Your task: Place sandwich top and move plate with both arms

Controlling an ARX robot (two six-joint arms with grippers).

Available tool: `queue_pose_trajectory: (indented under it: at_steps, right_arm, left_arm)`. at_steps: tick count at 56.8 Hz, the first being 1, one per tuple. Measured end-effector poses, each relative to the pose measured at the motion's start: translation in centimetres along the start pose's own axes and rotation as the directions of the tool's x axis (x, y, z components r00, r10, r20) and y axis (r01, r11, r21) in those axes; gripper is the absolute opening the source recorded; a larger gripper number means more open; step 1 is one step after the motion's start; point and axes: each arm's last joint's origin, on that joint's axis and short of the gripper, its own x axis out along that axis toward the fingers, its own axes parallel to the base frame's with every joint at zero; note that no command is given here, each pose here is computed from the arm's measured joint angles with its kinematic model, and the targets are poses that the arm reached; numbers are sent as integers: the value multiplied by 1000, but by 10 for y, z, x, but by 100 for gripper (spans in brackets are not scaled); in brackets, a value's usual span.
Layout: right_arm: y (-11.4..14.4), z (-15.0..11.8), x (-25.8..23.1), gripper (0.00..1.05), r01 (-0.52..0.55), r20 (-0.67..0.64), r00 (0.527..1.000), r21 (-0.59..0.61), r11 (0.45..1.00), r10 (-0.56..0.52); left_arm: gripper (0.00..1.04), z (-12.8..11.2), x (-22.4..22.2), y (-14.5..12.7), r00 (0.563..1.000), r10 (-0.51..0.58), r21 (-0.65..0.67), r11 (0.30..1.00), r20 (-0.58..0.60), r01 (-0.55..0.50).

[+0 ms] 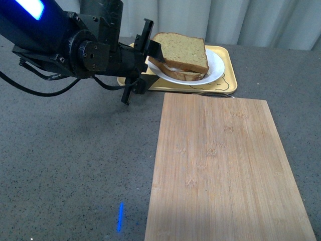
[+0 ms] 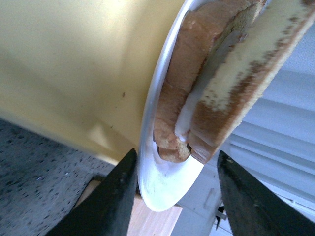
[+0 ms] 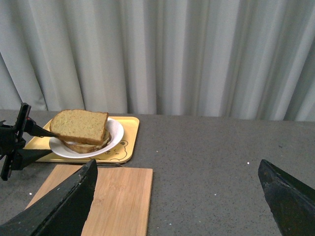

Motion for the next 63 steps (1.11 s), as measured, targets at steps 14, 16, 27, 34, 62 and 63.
queue_pose_trajectory:
  at_steps: [14,16,27,34,62,63]
  right_arm:
    - [0,0,0,95,0,0,1000,0,1000,0]
    - [0,0,0,95,0,0,1000,0,1000,0]
    - [0,0,0,95,0,0,1000,0,1000,0]
    - [0,0,0,95,0,0,1000,0,1000,0]
    - [0,0,0,95,0,0,1000,0,1000,0]
    - [0,0,0,95,0,0,1000,0,1000,0]
  left_arm:
    - [90,-6,-46,-24,980,128,347,922,153,-174]
    - [97,-7,-55,-27,969,124,443,872,215,-210]
    - [78,-13,-91,-14,795,-147,716,550,589,-429]
    - [56,-19,-142,1,722,-284,758,425,631,-495]
    - [4,-52,-275,33,703,-313,764,363,639,-533]
    - [4,-53,-278,34,703,-311,764,364,640,-534]
